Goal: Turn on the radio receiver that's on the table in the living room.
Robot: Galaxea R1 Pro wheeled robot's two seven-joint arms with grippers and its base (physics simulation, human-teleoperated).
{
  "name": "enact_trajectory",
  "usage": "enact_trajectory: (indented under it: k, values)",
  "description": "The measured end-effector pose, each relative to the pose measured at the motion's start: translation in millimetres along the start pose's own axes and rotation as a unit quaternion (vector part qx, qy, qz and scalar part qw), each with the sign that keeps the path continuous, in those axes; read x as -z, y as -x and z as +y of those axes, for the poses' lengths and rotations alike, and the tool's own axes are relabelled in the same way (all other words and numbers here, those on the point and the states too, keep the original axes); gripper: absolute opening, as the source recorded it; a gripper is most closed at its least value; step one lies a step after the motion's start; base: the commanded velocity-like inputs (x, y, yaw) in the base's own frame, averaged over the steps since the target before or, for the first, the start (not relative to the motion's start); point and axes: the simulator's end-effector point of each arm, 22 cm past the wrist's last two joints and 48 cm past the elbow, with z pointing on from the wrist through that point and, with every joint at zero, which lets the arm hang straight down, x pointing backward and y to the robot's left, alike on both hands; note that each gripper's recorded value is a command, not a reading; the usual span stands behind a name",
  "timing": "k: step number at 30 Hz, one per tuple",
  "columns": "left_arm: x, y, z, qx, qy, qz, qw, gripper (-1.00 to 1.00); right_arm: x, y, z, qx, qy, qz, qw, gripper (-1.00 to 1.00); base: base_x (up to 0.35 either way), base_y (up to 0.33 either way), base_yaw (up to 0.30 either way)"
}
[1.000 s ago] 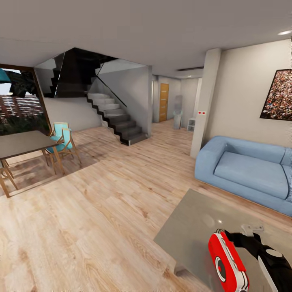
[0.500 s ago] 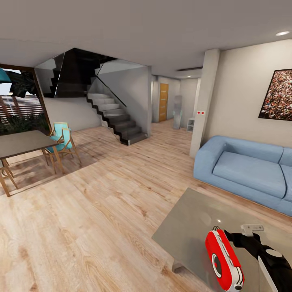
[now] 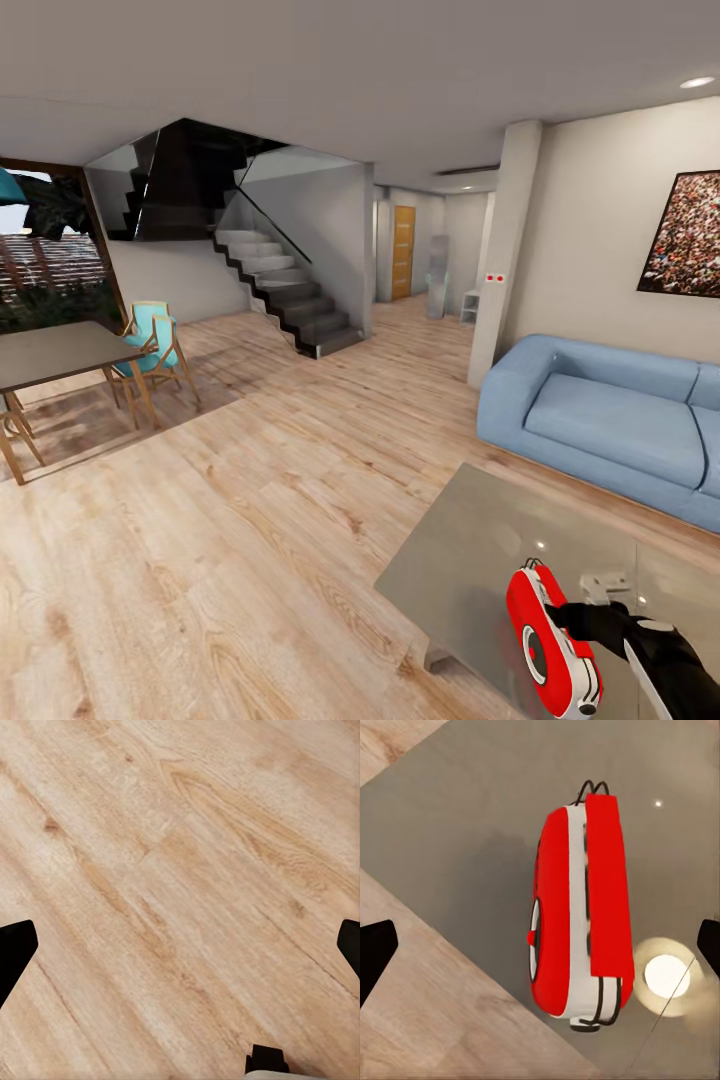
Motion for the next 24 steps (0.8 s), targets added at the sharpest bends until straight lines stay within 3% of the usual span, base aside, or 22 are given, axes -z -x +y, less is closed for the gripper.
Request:
enact_trajectory:
  k: [3,6,8,9,14,24]
  values:
    - [0.0,-0.2,0.2,-0.001,0.0,0.0,1.0,1.0,1.7,-0.4,-8.8,0.001,-0.008,0.003,1.0,1.0,0.0,0.0,0.0]
    - [-0.1,-0.3,0.9,-0.001,0.001,0.001,1.0,1.0,9.8,4.0,-43.5,0.005,-0.027,0.002,0.9996,1.0,0.0,0.0,0.0]
    - [-0.1,-0.3,1.1,-0.001,0.001,0.001,1.0,1.0,16.5,8.5,-63.3,-0.007,-0.029,-0.005,0.9995,1.0,0.003,0.0,0.0]
    - [-0.1,-0.3,1.2,-0.001,0.001,0.001,1.0,1.0,21.9,12.4,-73.0,-0.025,-0.019,-0.014,0.9994,1.0,0.037,0.0,0.0]
    - [-0.3,-0.3,2.6,-0.001,0.002,0.001,1.0,1.0,26.7,15.9,-77.2,-0.038,-0.002,-0.022,0.999,1.0,0.216,0.0,0.0]
    - [-0.4,-0.3,2.9,-0.001,0.002,0.001,1.0,1.0,23.8,14.2,-66.3,-0.028,0.01,-0.018,0.9994,1.0,0.116,0.0,0.0]
